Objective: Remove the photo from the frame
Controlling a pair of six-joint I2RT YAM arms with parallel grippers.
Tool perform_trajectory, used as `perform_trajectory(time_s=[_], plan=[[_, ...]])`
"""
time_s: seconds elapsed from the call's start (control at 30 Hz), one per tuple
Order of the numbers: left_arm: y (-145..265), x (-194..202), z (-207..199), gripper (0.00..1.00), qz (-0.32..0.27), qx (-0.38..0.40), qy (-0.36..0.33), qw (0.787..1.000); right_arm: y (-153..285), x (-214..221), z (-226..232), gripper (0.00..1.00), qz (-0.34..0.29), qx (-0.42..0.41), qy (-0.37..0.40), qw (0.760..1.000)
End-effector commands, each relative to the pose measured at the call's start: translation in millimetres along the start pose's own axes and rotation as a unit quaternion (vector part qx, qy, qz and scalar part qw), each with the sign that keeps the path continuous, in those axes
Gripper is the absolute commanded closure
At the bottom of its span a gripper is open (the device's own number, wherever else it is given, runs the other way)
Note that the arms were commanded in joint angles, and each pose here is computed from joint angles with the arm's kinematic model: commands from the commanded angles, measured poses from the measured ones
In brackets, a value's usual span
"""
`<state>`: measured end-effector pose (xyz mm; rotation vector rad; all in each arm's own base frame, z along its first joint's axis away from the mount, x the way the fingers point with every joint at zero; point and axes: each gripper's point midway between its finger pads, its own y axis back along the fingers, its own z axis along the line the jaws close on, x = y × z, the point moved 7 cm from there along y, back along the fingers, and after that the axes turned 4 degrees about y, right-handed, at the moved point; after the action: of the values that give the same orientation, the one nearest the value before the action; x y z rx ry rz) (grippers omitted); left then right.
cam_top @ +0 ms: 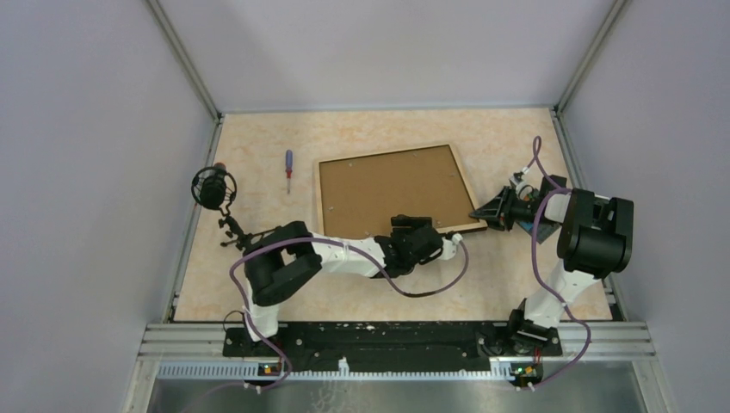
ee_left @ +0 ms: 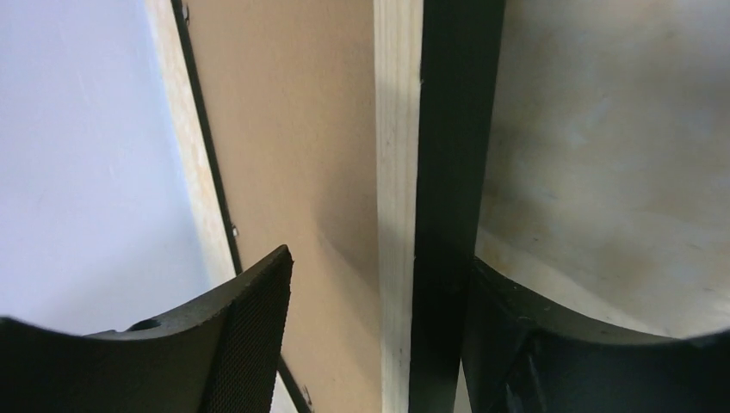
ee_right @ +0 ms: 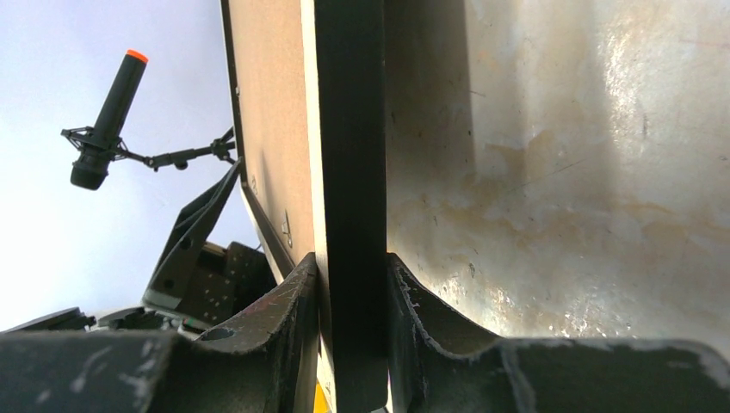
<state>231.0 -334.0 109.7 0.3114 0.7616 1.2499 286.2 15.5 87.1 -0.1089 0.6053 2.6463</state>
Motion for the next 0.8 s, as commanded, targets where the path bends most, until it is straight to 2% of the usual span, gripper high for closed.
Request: perform_trajectory(time_s=[0.0,0.2,0.27,0.37,0.5,0.57,0.73,0.77], plan=[[-7,4,8,0.32,0.018,-0.085,0.019,0.996,8,-4,10,1.0,-0.005,-0.037,-0.011,0.999],[-9,5,9,0.45,0.027,-0.103,0.023,0.994,8,-3,9,1.0,-0.005,-0.037,-0.013,0.999],[-10,6,6,0.53,0.031,-0.093,0.017,0.995,8,-3,9,1.0,-0.005,-0.039,-0.013,0.999],[-11,6,4,0.75,0.037,-0.082,0.014,0.996,9,-3,11,1.0,-0.006,-0.04,-0.009,0.999],[-8,5,7,0.99,0.041,-0.08,0.007,0.996,10,-4,14,1.0,-0.006,-0.043,-0.002,0.999],[-7,5,11,1.0,0.044,-0.089,-0.002,0.995,11,-5,15,0.89,-0.007,-0.045,0.0,0.999],[4,-4,27,1.0,0.041,-0.091,-0.003,0.995,16,-11,28,0.55,-0.006,-0.05,0.035,0.998],[8,-7,33,1.0,0.039,-0.089,0.003,0.995,19,-13,32,0.45,-0.006,-0.054,0.048,0.997]])
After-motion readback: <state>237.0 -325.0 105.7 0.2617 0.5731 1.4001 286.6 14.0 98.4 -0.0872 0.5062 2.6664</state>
